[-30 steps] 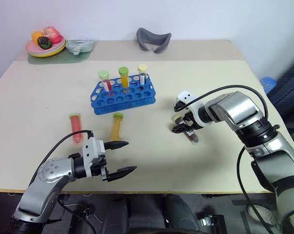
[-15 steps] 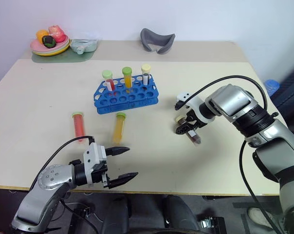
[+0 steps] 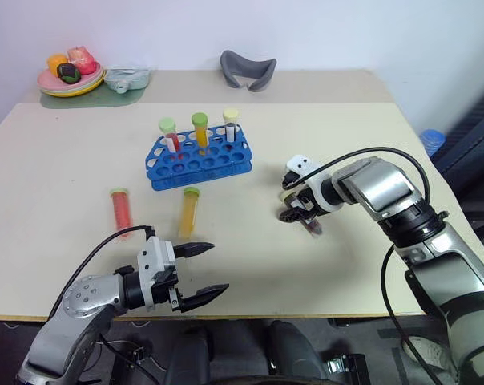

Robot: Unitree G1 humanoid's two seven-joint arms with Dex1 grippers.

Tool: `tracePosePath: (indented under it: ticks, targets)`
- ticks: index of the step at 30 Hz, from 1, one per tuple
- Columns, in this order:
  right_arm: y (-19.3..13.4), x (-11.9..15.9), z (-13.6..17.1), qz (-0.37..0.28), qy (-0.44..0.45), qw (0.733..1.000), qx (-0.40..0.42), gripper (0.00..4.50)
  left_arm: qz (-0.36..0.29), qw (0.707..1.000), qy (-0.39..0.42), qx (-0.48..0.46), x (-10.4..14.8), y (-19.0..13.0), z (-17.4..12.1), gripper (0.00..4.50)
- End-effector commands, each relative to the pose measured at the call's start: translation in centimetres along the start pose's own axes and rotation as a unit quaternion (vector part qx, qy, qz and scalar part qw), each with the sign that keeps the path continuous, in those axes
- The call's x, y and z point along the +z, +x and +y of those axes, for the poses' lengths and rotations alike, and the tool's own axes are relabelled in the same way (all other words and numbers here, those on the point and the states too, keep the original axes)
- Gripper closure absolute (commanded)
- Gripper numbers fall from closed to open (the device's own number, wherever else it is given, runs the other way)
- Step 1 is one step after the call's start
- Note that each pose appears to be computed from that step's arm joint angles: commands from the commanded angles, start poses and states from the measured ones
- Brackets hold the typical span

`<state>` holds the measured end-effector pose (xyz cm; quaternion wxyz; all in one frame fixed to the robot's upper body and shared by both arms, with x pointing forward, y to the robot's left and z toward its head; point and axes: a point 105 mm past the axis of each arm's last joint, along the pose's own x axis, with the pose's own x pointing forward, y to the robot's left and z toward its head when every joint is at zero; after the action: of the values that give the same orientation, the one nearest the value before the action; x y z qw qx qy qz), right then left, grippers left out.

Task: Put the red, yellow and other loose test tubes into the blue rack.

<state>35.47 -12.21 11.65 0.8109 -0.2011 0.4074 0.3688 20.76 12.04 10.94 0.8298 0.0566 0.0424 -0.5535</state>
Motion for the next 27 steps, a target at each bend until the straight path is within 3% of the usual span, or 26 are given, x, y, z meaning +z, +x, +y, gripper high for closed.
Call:
tracePosePath:
  ticks: [1, 6, 13, 18, 22, 27]
  targets:
    - [0.4, 0.1, 0.8, -0.004, -0.013, 1.0, 0.011, 0.15, -0.012, 1.0, 0.007, -0.009, 0.8, 0.2, -0.2, 0.22]
    - [-0.4, 1.3, -0.1, -0.041, -0.03, 0.998, -0.029, 0.15, -0.013, 1.0, 0.006, -0.013, 0.9, 0.4, 0.0, 0.22]
    - [-2.3, 3.4, -0.4, -0.146, -0.002, 0.988, -0.049, 0.15, -0.016, 1.0, 0.005, -0.014, 0.8, 0.6, 0.1, 0.22]
    - [-3.6, 1.7, -0.8, -0.126, -0.007, 0.99, -0.069, 0.15, -0.018, 1.0, 0.005, -0.014, 0.8, 0.7, 0.0, 0.22]
    - [-5.1, 0.3, -1.0, -0.067, -0.015, 0.995, -0.074, 0.15, -0.017, 1.0, 0.005, -0.017, 0.7, 0.7, 0.1, 0.22]
    - [-6.3, -0.2, -0.5, 0.001, 0.044, 0.998, -0.037, 0.15, -0.019, 0.999, 0.002, -0.027, 0.7, 1.1, 0.1, 0.22]
